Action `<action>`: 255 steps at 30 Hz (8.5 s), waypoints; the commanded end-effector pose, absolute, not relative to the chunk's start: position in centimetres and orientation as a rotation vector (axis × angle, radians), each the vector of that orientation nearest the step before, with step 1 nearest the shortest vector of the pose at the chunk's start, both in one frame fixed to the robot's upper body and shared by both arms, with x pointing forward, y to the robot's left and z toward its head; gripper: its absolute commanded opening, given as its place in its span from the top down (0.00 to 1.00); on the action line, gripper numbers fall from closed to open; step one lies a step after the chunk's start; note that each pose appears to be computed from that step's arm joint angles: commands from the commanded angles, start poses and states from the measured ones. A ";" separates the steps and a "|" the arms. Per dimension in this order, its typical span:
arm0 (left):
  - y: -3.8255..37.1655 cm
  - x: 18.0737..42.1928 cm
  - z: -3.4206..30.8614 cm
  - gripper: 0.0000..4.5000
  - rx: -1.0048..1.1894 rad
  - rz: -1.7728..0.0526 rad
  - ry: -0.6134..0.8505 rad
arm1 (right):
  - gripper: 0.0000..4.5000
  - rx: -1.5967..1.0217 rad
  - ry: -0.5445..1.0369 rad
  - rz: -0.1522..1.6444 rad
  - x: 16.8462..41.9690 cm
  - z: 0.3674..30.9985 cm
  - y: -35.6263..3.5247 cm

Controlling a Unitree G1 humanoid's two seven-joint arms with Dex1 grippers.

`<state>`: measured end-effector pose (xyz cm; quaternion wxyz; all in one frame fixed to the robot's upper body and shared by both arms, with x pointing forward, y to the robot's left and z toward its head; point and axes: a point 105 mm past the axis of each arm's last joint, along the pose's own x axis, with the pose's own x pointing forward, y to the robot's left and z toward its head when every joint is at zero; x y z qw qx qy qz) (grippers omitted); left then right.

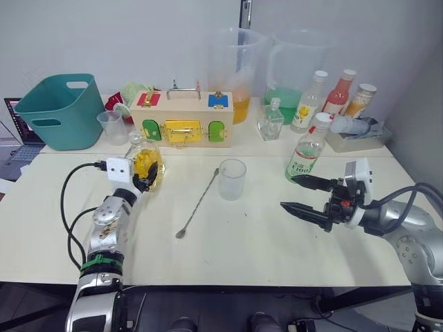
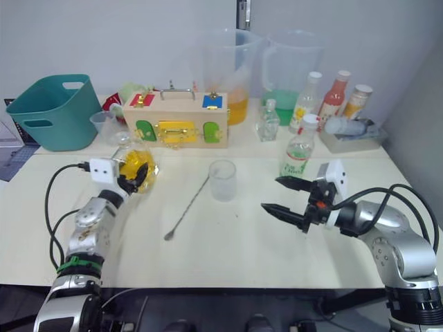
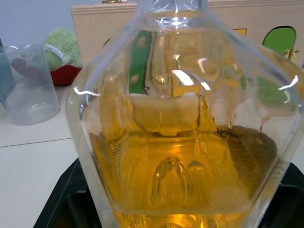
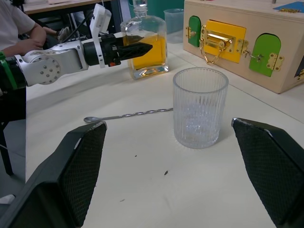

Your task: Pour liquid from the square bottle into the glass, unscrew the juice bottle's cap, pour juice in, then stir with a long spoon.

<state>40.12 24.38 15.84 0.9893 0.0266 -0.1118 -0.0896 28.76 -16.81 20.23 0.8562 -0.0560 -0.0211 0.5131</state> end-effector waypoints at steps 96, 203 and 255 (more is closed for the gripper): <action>7.1 29.1 15.7 0.38 0.277 -1.477 -0.041 | 0.00 -0.168 -0.074 1.263 25.5 23.7 -7.5; 7.8 29.2 12.2 0.38 0.225 -1.474 0.033 | 0.75 -0.117 -0.072 0.201 30.9 21.0 -33.2; 8.1 27.9 15.6 0.38 0.155 -1.454 -0.041 | 0.00 -0.136 0.054 0.929 25.8 24.2 -20.8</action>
